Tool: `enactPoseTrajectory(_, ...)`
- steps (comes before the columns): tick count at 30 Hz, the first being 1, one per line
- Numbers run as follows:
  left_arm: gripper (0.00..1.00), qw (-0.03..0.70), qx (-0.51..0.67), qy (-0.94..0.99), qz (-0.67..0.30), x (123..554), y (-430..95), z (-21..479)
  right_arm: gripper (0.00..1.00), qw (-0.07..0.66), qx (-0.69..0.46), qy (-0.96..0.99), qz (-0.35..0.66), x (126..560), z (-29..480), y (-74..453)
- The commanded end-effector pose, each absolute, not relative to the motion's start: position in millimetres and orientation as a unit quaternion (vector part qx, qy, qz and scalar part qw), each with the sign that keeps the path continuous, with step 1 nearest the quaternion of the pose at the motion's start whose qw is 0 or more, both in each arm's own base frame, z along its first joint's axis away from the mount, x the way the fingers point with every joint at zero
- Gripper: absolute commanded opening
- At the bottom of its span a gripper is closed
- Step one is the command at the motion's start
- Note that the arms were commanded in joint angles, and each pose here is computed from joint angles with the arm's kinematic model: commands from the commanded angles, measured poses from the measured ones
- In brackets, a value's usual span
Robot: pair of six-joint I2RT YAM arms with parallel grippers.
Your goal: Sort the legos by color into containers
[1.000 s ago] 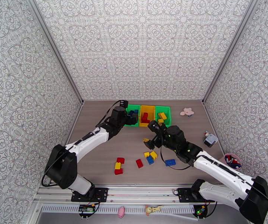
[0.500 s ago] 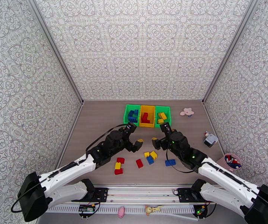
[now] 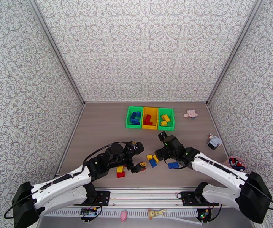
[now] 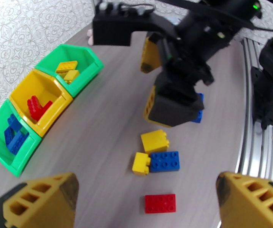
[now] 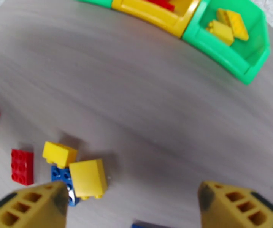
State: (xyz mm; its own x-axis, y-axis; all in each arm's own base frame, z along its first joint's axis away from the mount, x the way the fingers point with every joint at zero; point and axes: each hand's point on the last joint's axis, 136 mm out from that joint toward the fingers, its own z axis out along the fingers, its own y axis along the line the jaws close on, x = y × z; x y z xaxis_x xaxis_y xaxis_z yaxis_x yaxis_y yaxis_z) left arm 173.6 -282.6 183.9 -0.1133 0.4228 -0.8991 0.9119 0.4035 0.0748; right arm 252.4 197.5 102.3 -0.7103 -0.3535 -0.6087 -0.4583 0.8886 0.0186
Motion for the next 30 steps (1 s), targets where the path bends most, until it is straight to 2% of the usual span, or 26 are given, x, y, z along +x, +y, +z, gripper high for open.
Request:
enactPoseTrajectory(1,0.99,0.458,0.504,0.682,-0.266,162.4,-279.6,166.5,0.92,0.268,-0.218,0.932,0.115,246.0,96.2,216.1)
enactPoseTrajectory(6,1.0,0.465,0.507,0.681,-0.251,174.1,-273.0,164.5,0.92,0.218,-0.225,0.94,0.136,239.0,71.7,237.2)
enactPoseTrajectory(12,1.0,0.458,0.509,0.679,-0.265,173.9,-272.5,159.6,0.91,0.197,-0.239,0.942,0.124,237.9,58.8,240.7)
enactPoseTrajectory(18,1.0,0.443,0.516,0.683,-0.267,173.8,-273.2,151.4,0.8,0.187,-0.232,0.95,0.092,240.4,50.8,229.9)
enactPoseTrajectory(21,1.0,0.443,0.519,0.683,-0.262,174.9,-271.8,149.8,0.71,0.188,-0.227,0.952,0.088,243.3,52.7,225.3)
enactPoseTrajectory(27,1.0,0.45,0.509,0.684,-0.264,176.8,-270.7,150.9,0.67,0.187,-0.207,0.958,0.064,248.0,48.5,209.3)
enactPoseTrajectory(30,1.0,0.451,0.51,0.682,-0.267,175.4,-271.2,150.1,0.61,0.19,-0.2,0.959,0.067,248.9,49.9,207.8)
